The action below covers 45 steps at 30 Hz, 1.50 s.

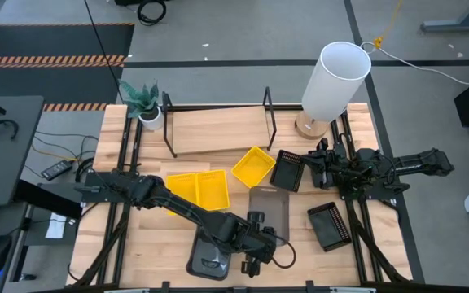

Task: Stack baskets on shelf by color
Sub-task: Stack the right large black bin on top of the left large black bin

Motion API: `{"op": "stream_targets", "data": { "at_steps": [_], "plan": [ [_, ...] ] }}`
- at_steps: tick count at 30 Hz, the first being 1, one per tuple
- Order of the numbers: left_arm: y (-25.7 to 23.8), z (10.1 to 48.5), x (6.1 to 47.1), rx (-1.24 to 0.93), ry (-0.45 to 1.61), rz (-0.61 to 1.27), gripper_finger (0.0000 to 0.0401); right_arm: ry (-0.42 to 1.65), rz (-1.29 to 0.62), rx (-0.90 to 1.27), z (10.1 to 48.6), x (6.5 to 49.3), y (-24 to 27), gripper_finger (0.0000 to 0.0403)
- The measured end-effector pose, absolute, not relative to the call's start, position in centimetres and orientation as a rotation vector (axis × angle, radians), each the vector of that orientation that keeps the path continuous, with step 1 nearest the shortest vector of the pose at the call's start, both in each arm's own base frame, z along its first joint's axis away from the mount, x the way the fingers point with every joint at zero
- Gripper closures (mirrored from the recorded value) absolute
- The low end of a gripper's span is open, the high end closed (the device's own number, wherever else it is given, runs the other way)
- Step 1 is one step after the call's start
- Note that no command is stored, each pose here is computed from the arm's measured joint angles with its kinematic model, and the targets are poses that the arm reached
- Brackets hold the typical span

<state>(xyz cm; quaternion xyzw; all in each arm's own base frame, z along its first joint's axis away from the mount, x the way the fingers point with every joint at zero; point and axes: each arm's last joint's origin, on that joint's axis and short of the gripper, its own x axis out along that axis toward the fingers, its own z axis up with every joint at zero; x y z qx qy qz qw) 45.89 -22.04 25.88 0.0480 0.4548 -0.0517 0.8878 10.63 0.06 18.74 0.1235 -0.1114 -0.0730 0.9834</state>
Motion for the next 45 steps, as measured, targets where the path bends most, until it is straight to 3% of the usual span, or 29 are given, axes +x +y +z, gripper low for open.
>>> {"op": "stream_targets", "data": {
  "at_steps": [6,18,34,45],
  "plan": [
    [-22.0,28.5,44.2,0.133,0.949,-0.124,0.0396,-0.224,-0.147,0.248,18.7,10.6,0.1,0.0387],
    [-24.8,30.1,38.2,0.266,1.154,-0.165,0.0396,-0.222,-0.147,0.248,18.7,10.7,0.1,0.0387],
    [-26.3,36.2,33.0,0.210,0.995,-0.176,0.0396,-0.222,-0.147,0.248,18.7,10.7,0.1,0.0387],
    [-27.2,36.6,31.1,0.125,1.030,-0.125,0.0395,-0.222,-0.147,0.248,18.7,10.7,0.1,0.0387]
  ]
}}
